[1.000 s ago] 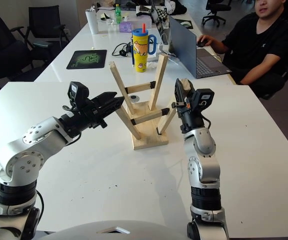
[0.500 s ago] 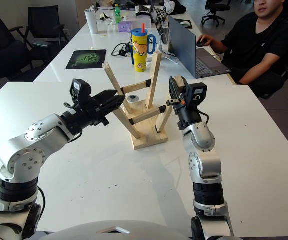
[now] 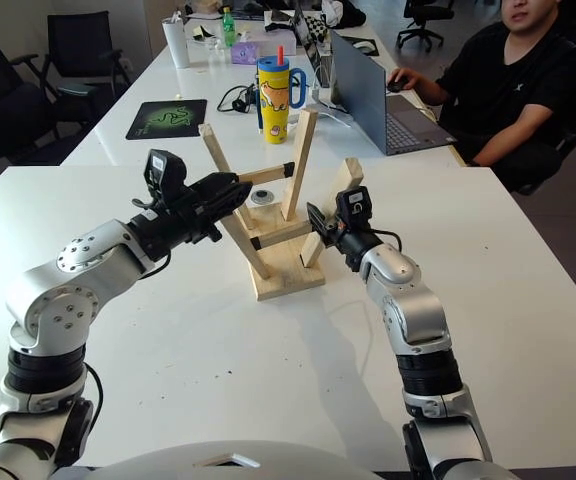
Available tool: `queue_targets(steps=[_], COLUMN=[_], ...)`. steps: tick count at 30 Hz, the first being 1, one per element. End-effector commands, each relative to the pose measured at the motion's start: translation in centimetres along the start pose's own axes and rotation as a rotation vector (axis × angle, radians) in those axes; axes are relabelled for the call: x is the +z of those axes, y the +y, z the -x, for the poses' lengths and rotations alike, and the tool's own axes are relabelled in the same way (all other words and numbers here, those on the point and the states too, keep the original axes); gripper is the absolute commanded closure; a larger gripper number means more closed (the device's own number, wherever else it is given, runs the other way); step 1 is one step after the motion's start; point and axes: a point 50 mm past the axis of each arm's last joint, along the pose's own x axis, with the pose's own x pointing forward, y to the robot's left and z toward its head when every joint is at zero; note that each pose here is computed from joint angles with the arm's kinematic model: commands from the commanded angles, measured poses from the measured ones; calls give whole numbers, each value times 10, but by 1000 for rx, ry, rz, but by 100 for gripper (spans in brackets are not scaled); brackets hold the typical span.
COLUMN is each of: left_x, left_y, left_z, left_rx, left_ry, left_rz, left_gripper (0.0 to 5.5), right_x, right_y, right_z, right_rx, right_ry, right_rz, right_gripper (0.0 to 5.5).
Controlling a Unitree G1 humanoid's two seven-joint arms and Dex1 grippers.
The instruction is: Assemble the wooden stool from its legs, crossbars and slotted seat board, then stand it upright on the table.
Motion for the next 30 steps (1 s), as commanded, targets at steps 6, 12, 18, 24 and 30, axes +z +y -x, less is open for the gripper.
queue_targets(steps=[6, 12, 18, 24, 30], left_x=[-12, -11, -9, -8, -13], left_y=[16, 18, 19, 17, 9], left_z=[3, 2, -1, -4, -8], left_rx=[123, 131, 122, 105, 65], left_ry=[57, 54, 51, 55, 69], left_rz=[19, 13, 0, -8, 5], left_gripper=[362, 362, 362, 362, 362], right_x=[57, 140, 153, 85, 27], right_y=[-15, -26, -62, -30, 17], right_z=[-3, 0, -11, -35, -26], right_rx=[-92, -24, -27, 29, 86], right_ry=[-310, -582, -548, -111, 110], right_rz=[-170, -267, -702, -602, -277], right_gripper=[272, 272, 272, 272, 272])
